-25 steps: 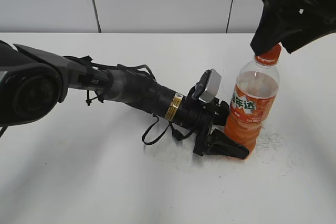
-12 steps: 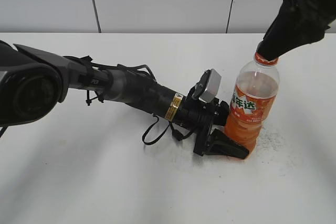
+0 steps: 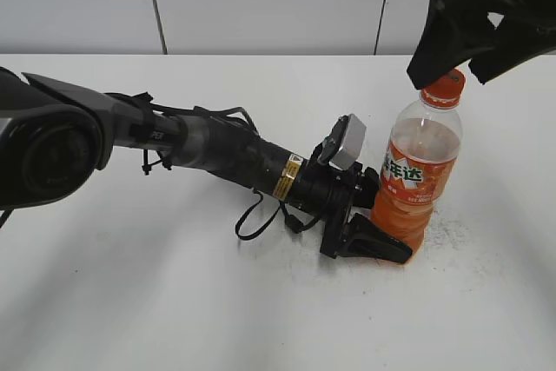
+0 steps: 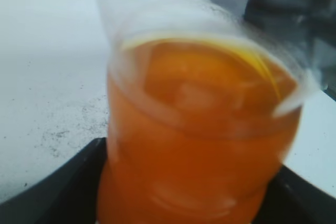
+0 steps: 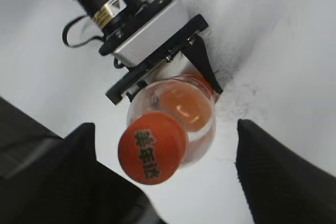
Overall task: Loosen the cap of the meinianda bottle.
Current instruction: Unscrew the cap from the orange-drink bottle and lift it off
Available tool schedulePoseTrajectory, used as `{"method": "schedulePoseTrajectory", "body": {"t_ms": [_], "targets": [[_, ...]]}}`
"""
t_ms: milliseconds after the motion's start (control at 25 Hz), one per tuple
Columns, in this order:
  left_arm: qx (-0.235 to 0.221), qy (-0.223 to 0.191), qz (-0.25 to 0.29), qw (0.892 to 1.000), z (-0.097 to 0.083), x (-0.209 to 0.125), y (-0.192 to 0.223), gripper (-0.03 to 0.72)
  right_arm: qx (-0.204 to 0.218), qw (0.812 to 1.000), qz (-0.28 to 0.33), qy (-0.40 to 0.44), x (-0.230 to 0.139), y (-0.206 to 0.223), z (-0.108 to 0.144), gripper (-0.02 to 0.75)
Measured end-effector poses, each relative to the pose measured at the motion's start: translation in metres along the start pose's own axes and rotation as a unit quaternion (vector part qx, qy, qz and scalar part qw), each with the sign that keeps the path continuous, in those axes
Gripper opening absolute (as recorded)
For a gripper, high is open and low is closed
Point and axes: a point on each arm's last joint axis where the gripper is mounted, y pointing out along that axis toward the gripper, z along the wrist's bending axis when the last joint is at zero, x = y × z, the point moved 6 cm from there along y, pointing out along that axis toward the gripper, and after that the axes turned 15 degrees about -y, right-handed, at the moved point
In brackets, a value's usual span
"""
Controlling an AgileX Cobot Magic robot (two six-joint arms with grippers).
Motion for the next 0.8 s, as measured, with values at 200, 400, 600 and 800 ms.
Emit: {"method": "schedulePoseTrajectory", "body": {"t_ms": [200,400,600,800], "targets": [[0.000,0.000,0.000,1.000,0.0000,0.0000,0.0000,0.568,-0.003,0.993,0.009,0.121,-0.0027,0.0001,-0.0001,0.452],[0.000,-0.002,-0.001,1.000,-0.0002,0.0004,0.0005,0.568,-0.004,0.997,0.015,0.081,-0.0041,0.0003,0.0003,0.264],[0.000,-0.002,-0.001,1.000,0.0000,0.0003,0.0005,0.568,0.002,0.990,0.013,-0.139,-0.0035,0.0004,0.0014,0.264],[0.001,-0.004,-0.001,1.000,0.0001,0.0002,0.0005,0.568,0.007,0.923,0.009,-0.384,-0.0029,0.0004,0.0022,0.264]]}}
